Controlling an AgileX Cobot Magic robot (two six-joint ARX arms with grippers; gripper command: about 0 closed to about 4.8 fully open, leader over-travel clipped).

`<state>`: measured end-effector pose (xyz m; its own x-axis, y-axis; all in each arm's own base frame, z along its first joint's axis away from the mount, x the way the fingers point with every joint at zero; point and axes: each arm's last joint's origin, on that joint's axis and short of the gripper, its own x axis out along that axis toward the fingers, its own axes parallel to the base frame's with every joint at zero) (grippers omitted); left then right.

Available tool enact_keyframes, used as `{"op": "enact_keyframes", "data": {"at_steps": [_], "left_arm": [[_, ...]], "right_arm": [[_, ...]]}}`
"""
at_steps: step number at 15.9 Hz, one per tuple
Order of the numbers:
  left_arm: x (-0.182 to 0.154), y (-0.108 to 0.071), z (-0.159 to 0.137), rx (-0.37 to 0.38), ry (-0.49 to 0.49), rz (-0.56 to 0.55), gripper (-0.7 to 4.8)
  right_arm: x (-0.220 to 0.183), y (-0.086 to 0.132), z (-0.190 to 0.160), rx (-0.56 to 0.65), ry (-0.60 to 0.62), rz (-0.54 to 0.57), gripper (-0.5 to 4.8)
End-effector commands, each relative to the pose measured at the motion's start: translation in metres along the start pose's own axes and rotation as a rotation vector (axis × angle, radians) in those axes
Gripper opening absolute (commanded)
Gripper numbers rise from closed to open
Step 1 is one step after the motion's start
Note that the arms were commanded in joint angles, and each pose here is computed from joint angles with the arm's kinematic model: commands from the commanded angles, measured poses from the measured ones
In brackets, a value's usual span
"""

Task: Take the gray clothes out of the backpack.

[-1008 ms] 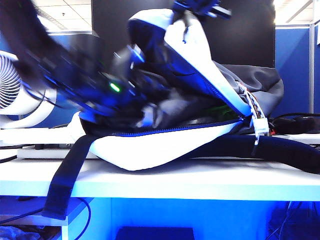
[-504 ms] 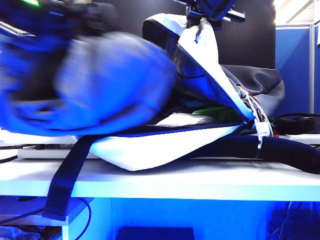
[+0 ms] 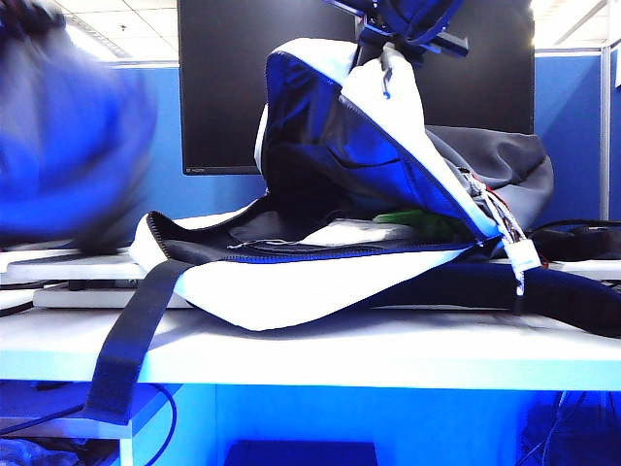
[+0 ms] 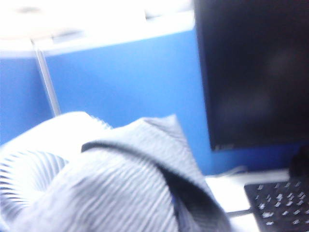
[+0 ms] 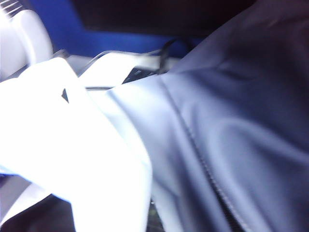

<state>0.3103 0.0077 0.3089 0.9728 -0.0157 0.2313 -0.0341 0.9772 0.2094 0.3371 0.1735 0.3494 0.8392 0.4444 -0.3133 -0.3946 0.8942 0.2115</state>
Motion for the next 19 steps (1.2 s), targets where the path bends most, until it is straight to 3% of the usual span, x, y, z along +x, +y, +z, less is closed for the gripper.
{"op": "enact_keyframes", "data": {"at_steps": [1, 2, 3, 4, 5, 6, 7, 8, 9, 12, 14, 19], "left_arm": [[0.029, -0.006, -0.025, -0.048, 0.026, -0.129, -0.04], [0.033, -0.013, -0.038, -0.077, 0.054, -0.196, 0.08], [0.037, -0.023, -0.062, -0.144, 0.147, -0.26, 2.57], [0.038, -0.028, -0.067, -0.155, 0.169, -0.302, 4.04], [0.037, -0.03, -0.068, -0.16, 0.181, -0.333, 4.79], [0.037, -0.03, -0.067, -0.164, 0.173, -0.359, 4.79], [0.036, -0.031, -0.066, -0.179, 0.171, -0.395, 4.79], [0.035, -0.032, -0.066, -0.222, 0.175, -0.438, 4.79], [0.034, -0.033, -0.066, -0.276, 0.173, -0.562, 4.79], [0.024, -0.026, -0.062, -0.285, 0.283, -0.592, 4.79], [0.012, -0.006, -0.051, -0.275, 0.33, -0.616, 4.79], [-0.024, 0.043, -0.018, -0.307, 0.418, -0.469, 4.79]], "right_arm": [[-0.006, 0.002, 0.007, 0.015, -0.023, 0.022, -0.06], [-0.006, 0.001, 0.005, 0.015, -0.006, 0.019, -0.06], [-0.006, 0.001, 0.001, 0.017, 0.05, 0.043, -0.05], [-0.006, 0.002, -0.001, 0.019, 0.073, 0.07, -0.05], [-0.006, 0.003, -0.002, 0.02, 0.086, 0.099, -0.01], [-0.006, 0.004, -0.002, 0.021, 0.096, 0.156, 1.29], [-0.006, 0.005, -0.002, 0.022, 0.097, 0.19, 3.0], [-0.007, 0.006, -0.001, 0.022, 0.099, 0.209, 3.77], [-0.007, 0.007, -0.002, 0.023, 0.11, 0.258, 4.47], [-0.017, 0.01, 0.002, 0.051, 0.126, 0.305, 4.79], [-0.037, 0.012, 0.013, 0.043, 0.09, 0.308, 4.79], [-0.097, 0.017, 0.036, 0.002, 0.009, 0.276, 4.79]]}}
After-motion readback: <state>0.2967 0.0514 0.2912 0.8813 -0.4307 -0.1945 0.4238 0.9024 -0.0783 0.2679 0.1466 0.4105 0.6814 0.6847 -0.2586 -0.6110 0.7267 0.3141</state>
